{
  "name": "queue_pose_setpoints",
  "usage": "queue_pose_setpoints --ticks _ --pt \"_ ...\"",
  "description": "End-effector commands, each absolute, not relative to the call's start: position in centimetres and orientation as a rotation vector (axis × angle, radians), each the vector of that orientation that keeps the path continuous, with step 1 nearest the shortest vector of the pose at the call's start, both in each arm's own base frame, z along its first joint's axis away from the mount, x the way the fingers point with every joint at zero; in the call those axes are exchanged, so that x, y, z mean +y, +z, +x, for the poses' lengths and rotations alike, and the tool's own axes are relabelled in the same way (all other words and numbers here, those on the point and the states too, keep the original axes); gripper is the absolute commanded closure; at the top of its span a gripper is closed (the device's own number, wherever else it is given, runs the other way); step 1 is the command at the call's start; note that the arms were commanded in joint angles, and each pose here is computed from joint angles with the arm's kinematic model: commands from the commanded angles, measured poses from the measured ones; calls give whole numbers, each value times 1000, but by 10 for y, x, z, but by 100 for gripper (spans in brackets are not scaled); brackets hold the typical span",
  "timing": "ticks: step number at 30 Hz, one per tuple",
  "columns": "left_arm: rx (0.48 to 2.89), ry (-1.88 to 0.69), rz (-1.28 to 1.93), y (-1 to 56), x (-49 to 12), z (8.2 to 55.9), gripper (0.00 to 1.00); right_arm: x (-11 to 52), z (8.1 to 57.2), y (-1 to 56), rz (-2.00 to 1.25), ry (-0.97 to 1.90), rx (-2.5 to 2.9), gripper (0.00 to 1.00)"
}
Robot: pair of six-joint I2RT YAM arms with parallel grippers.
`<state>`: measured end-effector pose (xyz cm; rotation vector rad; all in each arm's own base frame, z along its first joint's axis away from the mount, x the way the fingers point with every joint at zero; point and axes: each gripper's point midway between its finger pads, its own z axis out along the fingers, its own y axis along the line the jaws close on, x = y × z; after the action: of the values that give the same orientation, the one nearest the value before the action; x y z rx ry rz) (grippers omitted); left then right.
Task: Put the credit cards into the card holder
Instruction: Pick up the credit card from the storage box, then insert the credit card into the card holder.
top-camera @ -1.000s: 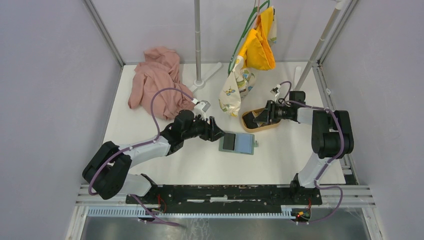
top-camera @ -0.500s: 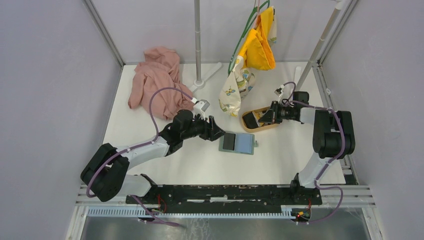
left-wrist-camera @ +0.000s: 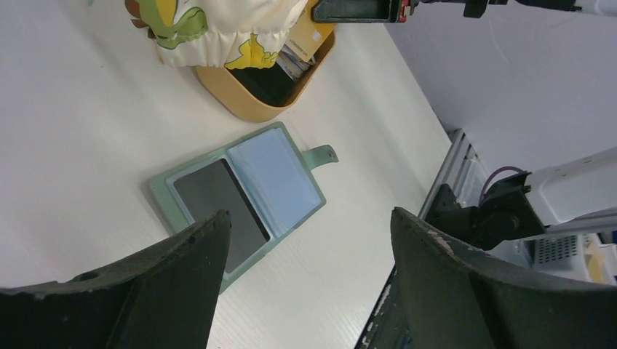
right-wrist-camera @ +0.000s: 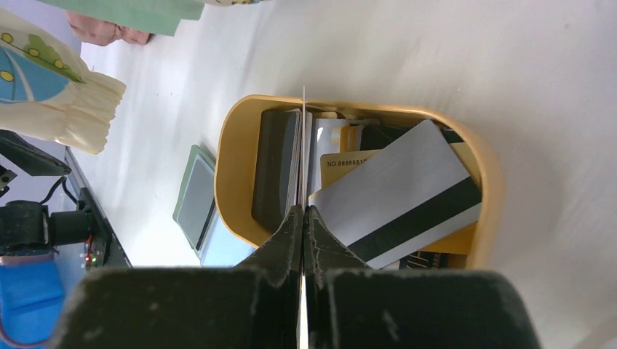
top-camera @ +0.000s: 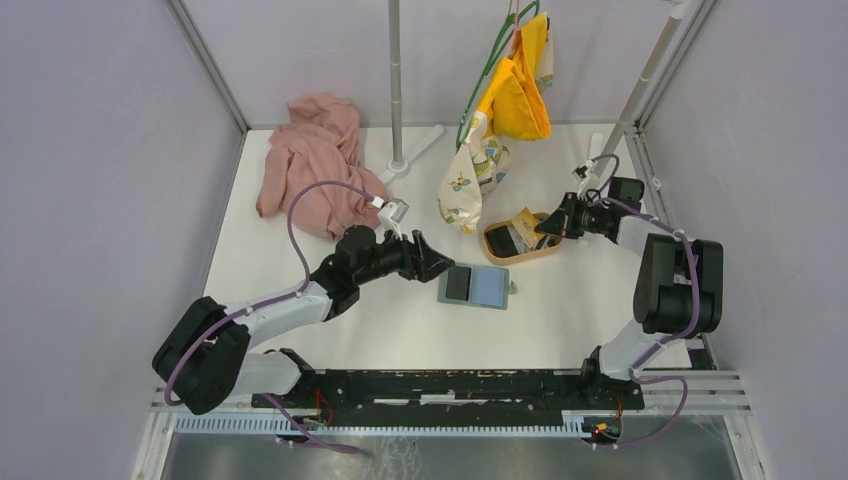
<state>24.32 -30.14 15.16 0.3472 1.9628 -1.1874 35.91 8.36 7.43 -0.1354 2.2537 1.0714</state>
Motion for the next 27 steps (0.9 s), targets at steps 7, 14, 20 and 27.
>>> queue_pose_setpoints --ticks 7,14,20,27 --pt "1714 -1445 195 207 -305 231 8 85 351 134 -258 1071 2036 100" --pt "1610 -1467 158 205 -308 226 9 136 305 161 -341 1350 1852 100" --pt "1535 -1399 142 198 -316 219 10 171 268 162 -454 1471 1833 100" --pt "1442 -1447 64 192 -317 212 19 212 232 167 -607 1618 1808 100"
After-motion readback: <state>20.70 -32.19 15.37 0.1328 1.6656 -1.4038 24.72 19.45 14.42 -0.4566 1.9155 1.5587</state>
